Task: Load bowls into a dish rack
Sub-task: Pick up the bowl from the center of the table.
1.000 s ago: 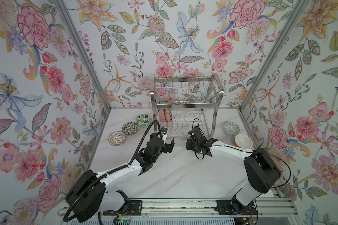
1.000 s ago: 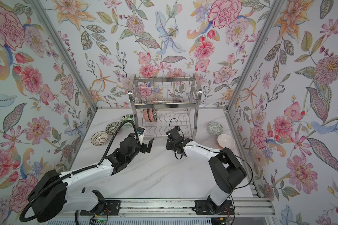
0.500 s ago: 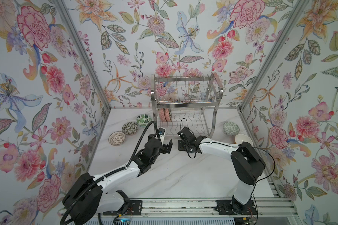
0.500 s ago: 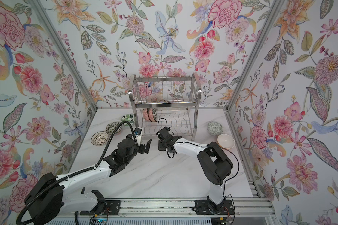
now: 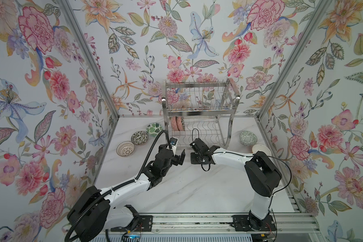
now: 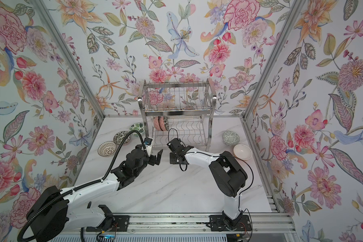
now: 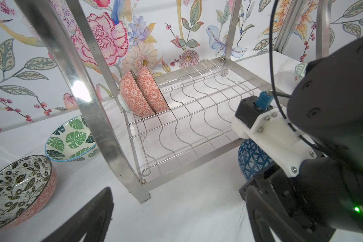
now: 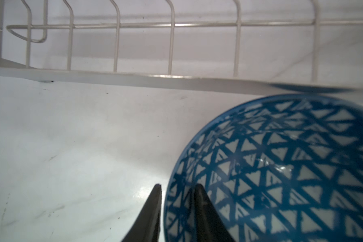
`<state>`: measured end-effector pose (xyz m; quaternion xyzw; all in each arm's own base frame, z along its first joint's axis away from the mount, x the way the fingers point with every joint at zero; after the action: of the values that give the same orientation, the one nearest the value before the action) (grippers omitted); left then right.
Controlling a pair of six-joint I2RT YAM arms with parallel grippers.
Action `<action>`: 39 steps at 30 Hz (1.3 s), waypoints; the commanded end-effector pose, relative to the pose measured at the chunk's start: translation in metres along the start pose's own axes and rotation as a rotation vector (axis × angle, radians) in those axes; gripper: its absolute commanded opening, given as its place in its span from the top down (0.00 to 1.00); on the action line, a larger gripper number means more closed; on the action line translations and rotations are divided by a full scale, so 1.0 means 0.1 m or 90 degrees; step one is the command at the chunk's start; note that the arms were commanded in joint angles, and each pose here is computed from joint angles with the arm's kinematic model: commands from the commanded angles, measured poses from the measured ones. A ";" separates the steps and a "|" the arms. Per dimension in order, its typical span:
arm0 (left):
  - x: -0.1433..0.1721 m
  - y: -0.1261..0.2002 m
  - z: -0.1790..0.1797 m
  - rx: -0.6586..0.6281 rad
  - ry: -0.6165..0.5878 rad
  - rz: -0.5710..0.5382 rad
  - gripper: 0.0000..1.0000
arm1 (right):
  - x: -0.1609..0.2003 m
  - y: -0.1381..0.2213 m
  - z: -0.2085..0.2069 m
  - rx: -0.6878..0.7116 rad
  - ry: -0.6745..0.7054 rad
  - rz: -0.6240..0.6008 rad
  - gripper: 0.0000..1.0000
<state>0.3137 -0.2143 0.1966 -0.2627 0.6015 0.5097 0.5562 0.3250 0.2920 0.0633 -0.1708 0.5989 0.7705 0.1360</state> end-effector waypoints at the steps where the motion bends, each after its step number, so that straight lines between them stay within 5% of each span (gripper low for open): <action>1: 0.02 0.05 0.07 -0.016 0.013 0.003 0.01 | 0.07 -0.06 -0.01 0.015 0.022 0.023 0.72; 15: -0.01 0.02 0.05 -0.009 0.015 0.005 0.01 | 0.01 0.14 0.02 -0.005 0.045 0.000 1.00; 28: -0.13 0.03 0.06 -0.008 -0.003 -0.002 0.01 | -0.28 0.68 0.32 -0.167 0.039 -0.080 1.00; 39: -0.26 0.03 0.05 -0.003 -0.089 0.005 0.01 | -0.83 1.36 0.42 -0.367 0.024 -0.255 1.00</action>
<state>0.3158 -0.2156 0.2094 -0.2370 0.5819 0.5241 0.5749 0.3306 0.2921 0.1907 -0.2766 0.3878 0.8576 0.1941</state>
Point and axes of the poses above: each gripper's point midway between its finger pads, its own y axis back along the fingers, its own z axis along the line the jaws close on, x = y × z, the point moved 2 cm from there along y, back along the fingers, and after that the axes turned 5 degrees about -y, right-handed, at the moved point
